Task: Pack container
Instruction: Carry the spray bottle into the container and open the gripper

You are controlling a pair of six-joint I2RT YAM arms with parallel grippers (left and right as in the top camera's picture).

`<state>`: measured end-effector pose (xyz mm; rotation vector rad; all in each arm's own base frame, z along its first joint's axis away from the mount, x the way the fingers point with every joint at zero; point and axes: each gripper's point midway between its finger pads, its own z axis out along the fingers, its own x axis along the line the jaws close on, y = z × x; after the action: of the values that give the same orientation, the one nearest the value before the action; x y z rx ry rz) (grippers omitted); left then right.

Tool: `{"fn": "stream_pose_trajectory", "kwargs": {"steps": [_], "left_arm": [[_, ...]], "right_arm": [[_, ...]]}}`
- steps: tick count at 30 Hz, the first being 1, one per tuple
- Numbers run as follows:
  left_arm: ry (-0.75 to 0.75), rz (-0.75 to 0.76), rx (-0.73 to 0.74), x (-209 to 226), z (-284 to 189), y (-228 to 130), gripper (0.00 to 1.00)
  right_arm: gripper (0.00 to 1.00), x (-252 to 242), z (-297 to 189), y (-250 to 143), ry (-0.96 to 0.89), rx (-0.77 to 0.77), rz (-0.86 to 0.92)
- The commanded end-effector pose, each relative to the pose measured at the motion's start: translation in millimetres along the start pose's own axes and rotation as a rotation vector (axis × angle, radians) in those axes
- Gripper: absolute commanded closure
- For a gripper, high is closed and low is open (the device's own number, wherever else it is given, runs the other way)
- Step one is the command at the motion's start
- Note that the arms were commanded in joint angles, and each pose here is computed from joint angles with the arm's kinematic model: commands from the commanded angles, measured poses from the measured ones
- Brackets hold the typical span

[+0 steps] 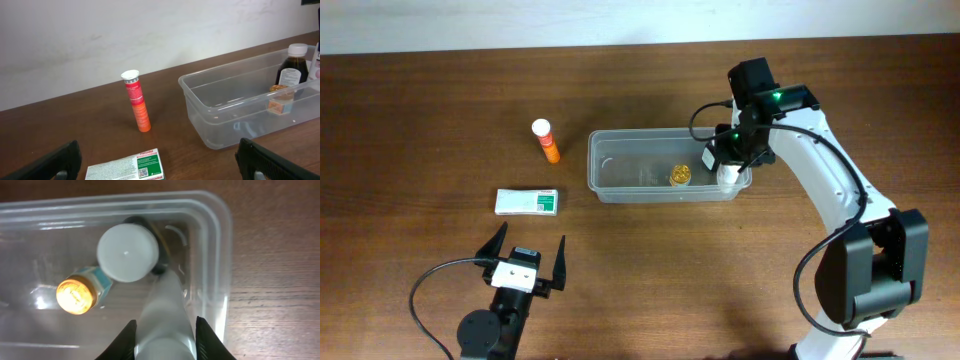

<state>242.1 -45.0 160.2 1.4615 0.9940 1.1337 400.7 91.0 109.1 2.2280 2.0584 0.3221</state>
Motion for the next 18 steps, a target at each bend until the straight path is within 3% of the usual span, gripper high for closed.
{"fn": "stream_pose_trajectory", "kwargs": {"steps": [1, 14, 16, 18], "left_arm": [[0.012, 0.016, 0.002, 2.2, -0.3, -1.2, 0.01], [0.011, 0.016, 0.002, 2.1, -0.3, -1.2, 0.01], [0.011, 0.016, 0.002, 2.1, -0.3, -1.2, 0.01], [0.011, 0.016, 0.002, 2.1, -0.3, -1.2, 0.01]], "right_arm": [[0.76, -3.8, 12.9, 0.8, -0.041, 0.011, 0.016], [0.75, -3.1, 24.3, 1.0, -0.041, 0.026, 0.015], [0.67, -3.1, 24.3, 1.0, -0.041, 0.026, 0.015], [0.65, -3.1, 24.3, 1.0, -0.041, 0.026, 0.015]]}}
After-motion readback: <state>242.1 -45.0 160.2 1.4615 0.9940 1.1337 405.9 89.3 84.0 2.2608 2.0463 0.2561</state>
